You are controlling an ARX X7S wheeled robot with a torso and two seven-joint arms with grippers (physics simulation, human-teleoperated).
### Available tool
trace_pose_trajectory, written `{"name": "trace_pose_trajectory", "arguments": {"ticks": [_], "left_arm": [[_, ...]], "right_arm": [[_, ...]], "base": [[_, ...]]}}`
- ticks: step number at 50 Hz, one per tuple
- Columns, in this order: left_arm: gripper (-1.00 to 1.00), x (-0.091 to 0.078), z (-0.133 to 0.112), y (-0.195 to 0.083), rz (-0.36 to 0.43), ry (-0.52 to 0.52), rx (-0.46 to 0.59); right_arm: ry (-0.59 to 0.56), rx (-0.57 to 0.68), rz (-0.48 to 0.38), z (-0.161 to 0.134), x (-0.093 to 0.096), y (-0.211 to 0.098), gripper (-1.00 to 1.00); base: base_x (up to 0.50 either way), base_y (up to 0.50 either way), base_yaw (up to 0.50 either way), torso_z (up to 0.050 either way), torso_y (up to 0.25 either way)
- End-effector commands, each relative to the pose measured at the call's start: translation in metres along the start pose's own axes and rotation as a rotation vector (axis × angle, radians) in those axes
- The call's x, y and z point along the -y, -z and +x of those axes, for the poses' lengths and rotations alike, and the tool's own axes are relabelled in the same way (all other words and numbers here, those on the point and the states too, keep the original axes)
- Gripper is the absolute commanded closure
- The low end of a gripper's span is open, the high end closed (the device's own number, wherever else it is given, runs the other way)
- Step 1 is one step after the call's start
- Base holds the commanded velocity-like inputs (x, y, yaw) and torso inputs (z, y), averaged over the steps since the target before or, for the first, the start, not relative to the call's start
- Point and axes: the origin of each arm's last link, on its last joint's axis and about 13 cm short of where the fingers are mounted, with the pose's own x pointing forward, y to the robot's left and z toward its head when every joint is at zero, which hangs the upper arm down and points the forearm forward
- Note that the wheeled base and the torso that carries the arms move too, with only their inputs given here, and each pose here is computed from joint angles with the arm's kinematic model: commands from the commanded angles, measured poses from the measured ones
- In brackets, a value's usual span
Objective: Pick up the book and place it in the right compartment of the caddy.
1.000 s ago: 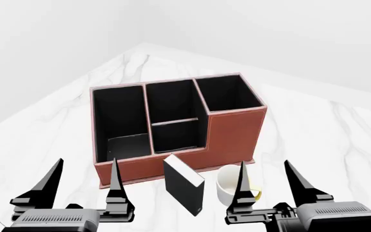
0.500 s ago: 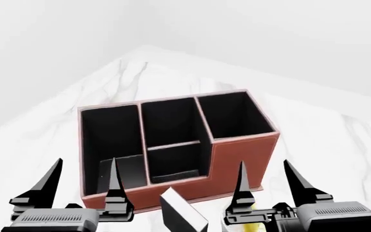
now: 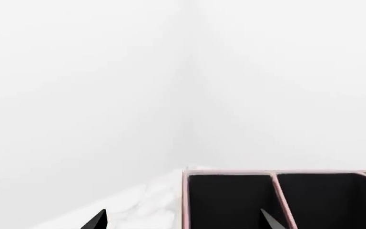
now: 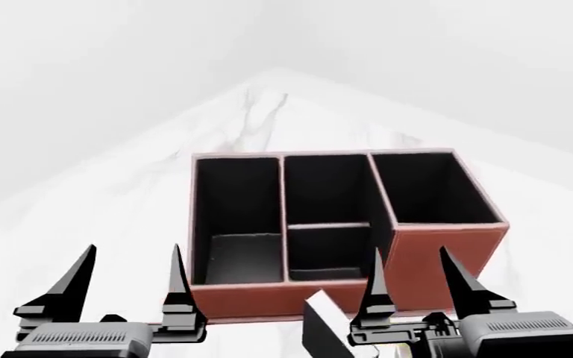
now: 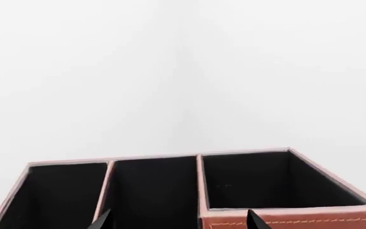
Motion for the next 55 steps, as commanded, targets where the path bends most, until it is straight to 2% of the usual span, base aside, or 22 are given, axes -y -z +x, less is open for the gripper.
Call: {"name": "trace_pose_trajectory", "arguments": {"ticks": [1, 4, 7, 11, 13, 20, 28, 35, 43, 51, 55], "left_arm": [[-1.0, 0.0, 0.0, 0.0, 0.0, -0.001, -0.001], [-1.0, 0.0, 0.001, 0.001, 0.002, -0.001, -0.002], [-1.0, 0.0, 0.001, 0.0, 0.002, -0.002, -0.001], [-1.0, 0.0, 0.0, 0.0, 0.004, -0.003, -0.001], [-1.0, 0.0, 0.0, 0.0, 0.005, -0.003, 0.0], [-1.0, 0.0, 0.003, 0.004, 0.008, -0.006, -0.015], [-1.0, 0.0, 0.002, 0.003, 0.009, -0.006, -0.013], [-1.0, 0.0, 0.002, 0.003, 0.007, -0.009, -0.014], [-1.0, 0.0, 0.002, 0.003, 0.008, -0.007, -0.016], [-1.0, 0.0, 0.002, 0.004, 0.009, -0.01, -0.016], [-1.0, 0.0, 0.003, 0.004, 0.01, -0.01, -0.018]], "right_arm": [[0.009, 0.003, -0.01, 0.0, 0.001, 0.0, -1.0], [0.033, 0.0, 0.002, 0.001, 0.002, -0.002, -1.0], [-0.001, 0.003, 0.036, 0.0, 0.002, -0.005, -1.0], [-0.055, -0.003, 0.018, -0.001, 0.003, -0.006, -1.0], [-0.09, -0.032, -0.038, -0.002, 0.007, -0.005, -1.0], [-0.172, -0.107, -0.123, -0.004, 0.019, -0.002, -1.0], [-0.304, -0.191, -0.062, -0.006, 0.025, -0.001, -1.0], [-0.316, -0.214, -0.098, -0.008, 0.032, -0.004, -1.0], [-0.344, -0.27, -0.025, -0.01, 0.035, -0.004, -1.0], [-0.354, -0.313, -0.03, -0.011, 0.035, 0.0, -1.0], [-0.377, -0.33, -0.001, -0.013, 0.034, 0.001, -1.0]], "base": [[0.0, 0.0, 0.5, 0.0, 0.0], [0.0, 0.0, 0.12, 0.0, 0.0], [0.0, 0.0, 0.0, 0.0, 0.0], [0.0, 0.0, 0.0, 0.0, 0.0], [0.0, 0.0, 0.0, 0.0, 0.0], [0.0, 0.0, 0.0, 0.0, 0.0], [0.0, 0.0, 0.0, 0.0, 0.0], [0.0, 0.0, 0.0, 0.0, 0.0], [0.0, 0.0, 0.0, 0.0, 0.0], [0.0, 0.0, 0.0, 0.0, 0.0], [0.0, 0.0, 0.0, 0.0, 0.0]]}}
